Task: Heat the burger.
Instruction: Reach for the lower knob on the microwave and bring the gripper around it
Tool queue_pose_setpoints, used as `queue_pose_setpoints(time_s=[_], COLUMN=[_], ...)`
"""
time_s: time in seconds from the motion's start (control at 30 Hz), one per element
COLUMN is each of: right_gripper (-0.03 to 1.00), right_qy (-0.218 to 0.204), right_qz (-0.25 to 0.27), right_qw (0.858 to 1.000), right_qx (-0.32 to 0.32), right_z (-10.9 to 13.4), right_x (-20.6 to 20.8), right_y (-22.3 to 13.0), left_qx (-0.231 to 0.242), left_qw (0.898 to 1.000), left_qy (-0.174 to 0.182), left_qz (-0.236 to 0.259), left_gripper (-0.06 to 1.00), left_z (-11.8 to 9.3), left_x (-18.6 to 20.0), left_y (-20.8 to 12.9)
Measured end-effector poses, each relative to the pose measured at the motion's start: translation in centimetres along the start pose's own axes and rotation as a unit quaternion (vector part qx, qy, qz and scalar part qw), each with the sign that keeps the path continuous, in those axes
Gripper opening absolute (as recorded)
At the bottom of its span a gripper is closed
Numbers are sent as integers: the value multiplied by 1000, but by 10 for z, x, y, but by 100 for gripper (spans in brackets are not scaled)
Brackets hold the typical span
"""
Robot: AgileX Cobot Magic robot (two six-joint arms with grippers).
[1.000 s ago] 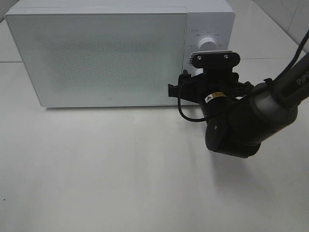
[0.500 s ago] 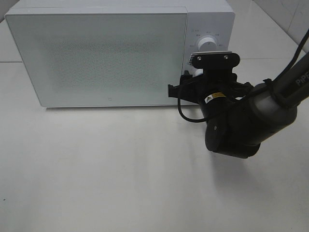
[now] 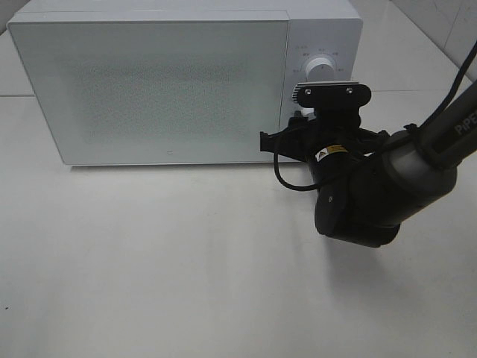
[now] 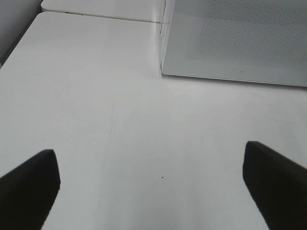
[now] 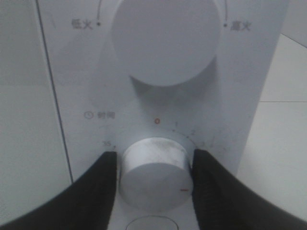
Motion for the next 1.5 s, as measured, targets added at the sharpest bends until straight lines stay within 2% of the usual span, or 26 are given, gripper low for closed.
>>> queue_pose_setpoints(time_s=[0.57, 0.93, 1.07, 1.2, 1.23, 1.3, 1.37, 1.4, 1.47, 1.5], right_gripper=[45, 45, 45, 45, 45, 45, 45, 45, 45, 45], right_qy=[-1, -1, -1, -1, -1, -1, -2, -2, 0, 0], right_qz=[0, 0, 0, 0, 0, 0, 0, 0, 0, 0], right_qw=[1000, 996, 986, 977, 970, 966, 954, 954, 937, 937], right_qx=[-3, -84, -167, -213, -245, -257, -300, -300, -350, -350], right_z=[0, 0, 0, 0, 0, 0, -1, -1, 0, 0], right_x=[0, 0, 0, 0, 0, 0, 0, 0, 0, 0], right_y=[0, 0, 0, 0, 0, 0, 0, 0, 0, 0], left_qx=[0, 0, 0, 0, 0, 0, 0, 0, 0, 0], left_qw=[1000, 1000, 1000, 1000, 1000, 1000, 1000, 1000, 1000, 1000], left_qy=[0, 0, 0, 0, 0, 0, 0, 0, 0, 0], left_qz=[0, 0, 0, 0, 0, 0, 0, 0, 0, 0], left_gripper=[95, 95, 95, 95, 95, 95, 95, 95, 95, 95], left_z=[0, 0, 0, 0, 0, 0, 0, 0, 0, 0], left_x=[0, 0, 0, 0, 0, 0, 0, 0, 0, 0], left_y=[0, 0, 0, 0, 0, 0, 0, 0, 0, 0])
Point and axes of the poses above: a point on each arm's last joint axis where the gripper is mounted, x pointing back along that axis away from the gripper, z along the wrist's bending axis when the last joint is at zero, y = z × x, the point moved 6 cm from there along -x, pointing out along that axis toward the gripper, and after that the axes turned 4 degrees about x, right-handed, at the moved point
